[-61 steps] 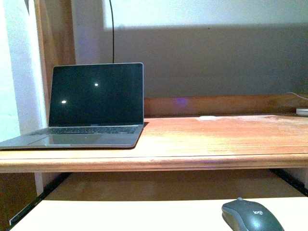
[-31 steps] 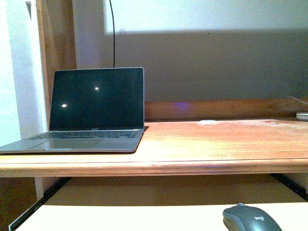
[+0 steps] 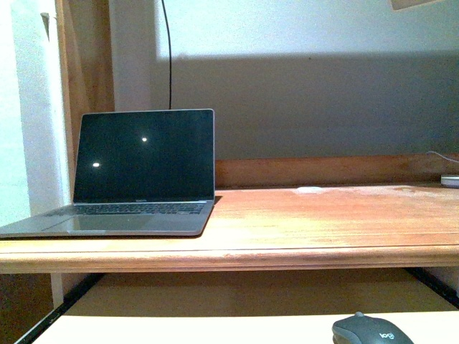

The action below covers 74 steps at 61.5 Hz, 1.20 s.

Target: Place mouse

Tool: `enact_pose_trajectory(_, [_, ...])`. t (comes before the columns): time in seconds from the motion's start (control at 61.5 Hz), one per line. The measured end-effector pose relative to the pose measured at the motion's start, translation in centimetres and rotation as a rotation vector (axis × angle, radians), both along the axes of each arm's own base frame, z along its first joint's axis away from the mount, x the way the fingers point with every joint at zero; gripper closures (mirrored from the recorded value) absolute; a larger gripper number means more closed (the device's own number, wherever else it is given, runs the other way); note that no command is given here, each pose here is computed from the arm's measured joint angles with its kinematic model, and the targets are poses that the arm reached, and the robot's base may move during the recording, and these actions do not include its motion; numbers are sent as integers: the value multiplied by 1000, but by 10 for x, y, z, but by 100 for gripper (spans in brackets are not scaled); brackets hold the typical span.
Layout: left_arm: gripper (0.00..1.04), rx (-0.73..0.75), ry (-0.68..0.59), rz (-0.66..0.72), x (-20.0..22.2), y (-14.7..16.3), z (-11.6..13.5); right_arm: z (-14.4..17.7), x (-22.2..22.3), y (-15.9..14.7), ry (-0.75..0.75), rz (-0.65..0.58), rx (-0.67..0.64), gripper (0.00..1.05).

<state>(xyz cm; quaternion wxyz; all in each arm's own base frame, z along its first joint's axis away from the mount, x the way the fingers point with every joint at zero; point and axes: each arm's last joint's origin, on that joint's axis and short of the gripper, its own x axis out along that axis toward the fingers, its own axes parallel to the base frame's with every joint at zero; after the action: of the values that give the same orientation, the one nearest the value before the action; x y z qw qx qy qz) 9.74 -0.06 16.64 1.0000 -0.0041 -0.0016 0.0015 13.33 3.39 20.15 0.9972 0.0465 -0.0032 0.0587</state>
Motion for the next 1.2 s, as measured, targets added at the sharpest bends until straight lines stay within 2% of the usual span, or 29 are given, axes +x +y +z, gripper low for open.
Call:
enact_pose_trajectory(0.439, [102,0,-1,-6,0,0,0,35,57,60,43,147,-130,7])
enact_pose_trajectory(0.634, [102,0,-1,-6,0,0,0,41,67,77,160,173,-223,7])
enact_pose_trajectory(0.716, [87,0,-1,-6,0,0,0,41,67,86,231,192,-289,7])
enact_pose_trajectory(0.895, [59,0,-1,-6,0,0,0,44,69,97,316,201,-347,7])
enact_pose_trajectory(1.204, [12,0,-1,-6,0,0,0,41,88,120,394,178,-350,7])
